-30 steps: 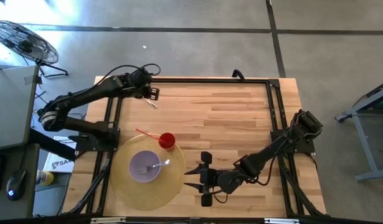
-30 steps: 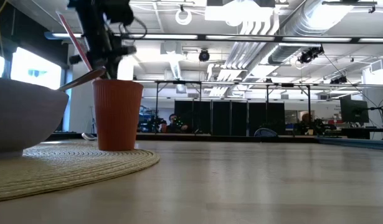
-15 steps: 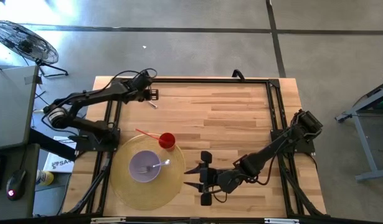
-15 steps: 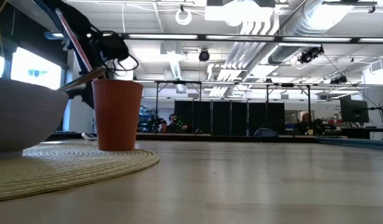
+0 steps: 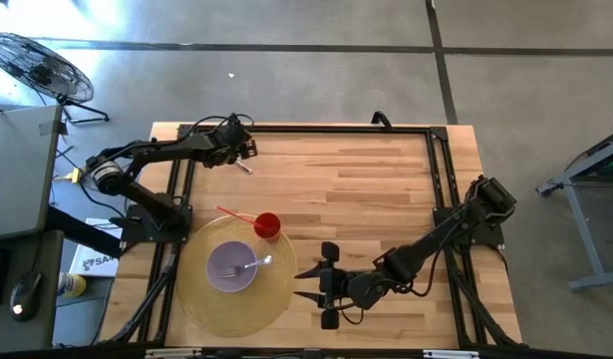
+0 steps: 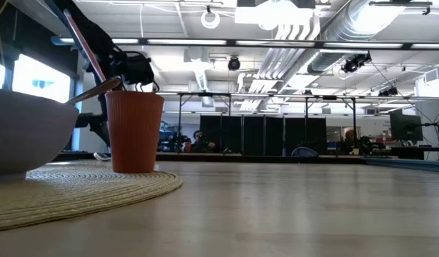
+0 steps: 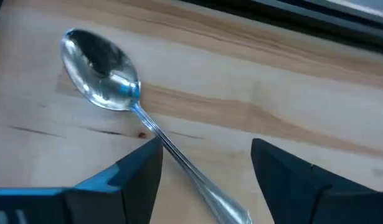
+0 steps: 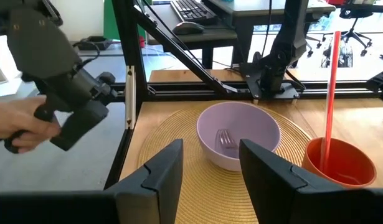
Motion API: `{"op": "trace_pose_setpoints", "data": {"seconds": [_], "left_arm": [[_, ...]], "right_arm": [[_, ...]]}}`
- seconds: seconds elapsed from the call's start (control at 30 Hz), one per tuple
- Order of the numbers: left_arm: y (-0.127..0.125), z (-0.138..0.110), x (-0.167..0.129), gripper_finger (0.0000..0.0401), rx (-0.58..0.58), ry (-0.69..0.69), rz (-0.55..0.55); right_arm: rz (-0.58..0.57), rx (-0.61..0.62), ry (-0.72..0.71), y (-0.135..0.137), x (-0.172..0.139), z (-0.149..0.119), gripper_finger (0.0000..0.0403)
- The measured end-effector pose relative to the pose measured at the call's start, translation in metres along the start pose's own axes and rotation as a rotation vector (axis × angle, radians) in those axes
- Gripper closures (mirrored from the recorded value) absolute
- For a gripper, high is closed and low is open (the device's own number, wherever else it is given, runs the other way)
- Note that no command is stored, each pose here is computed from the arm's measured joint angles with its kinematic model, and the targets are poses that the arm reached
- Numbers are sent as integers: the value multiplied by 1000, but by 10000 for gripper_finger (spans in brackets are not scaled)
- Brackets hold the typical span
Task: Pick & Place Utensil
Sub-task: Put the silver spoon into the purple bowl on the brown mat
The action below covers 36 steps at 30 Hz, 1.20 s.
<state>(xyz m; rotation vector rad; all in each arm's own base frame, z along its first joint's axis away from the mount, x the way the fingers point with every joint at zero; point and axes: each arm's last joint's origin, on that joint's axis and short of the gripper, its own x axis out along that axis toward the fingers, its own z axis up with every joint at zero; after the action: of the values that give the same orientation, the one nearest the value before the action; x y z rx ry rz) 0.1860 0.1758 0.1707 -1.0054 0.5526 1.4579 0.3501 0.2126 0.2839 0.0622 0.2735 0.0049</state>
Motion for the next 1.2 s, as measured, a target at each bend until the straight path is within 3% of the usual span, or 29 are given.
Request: {"op": "trace_pose_setpoints", "data": {"seconds": [0.33, 0.63, 1.2], "left_arm": [[-4, -20, 26, 187, -109, -118, 166], [-2, -28, 44, 220, -186, -161, 236], [-8, -49, 51, 317, -272, -301, 260]], "right_arm": [[2, 2, 0, 0, 0, 0, 251], [2, 17, 0, 0, 0, 0, 251], [1, 16, 5, 0, 0, -1, 252]]}}
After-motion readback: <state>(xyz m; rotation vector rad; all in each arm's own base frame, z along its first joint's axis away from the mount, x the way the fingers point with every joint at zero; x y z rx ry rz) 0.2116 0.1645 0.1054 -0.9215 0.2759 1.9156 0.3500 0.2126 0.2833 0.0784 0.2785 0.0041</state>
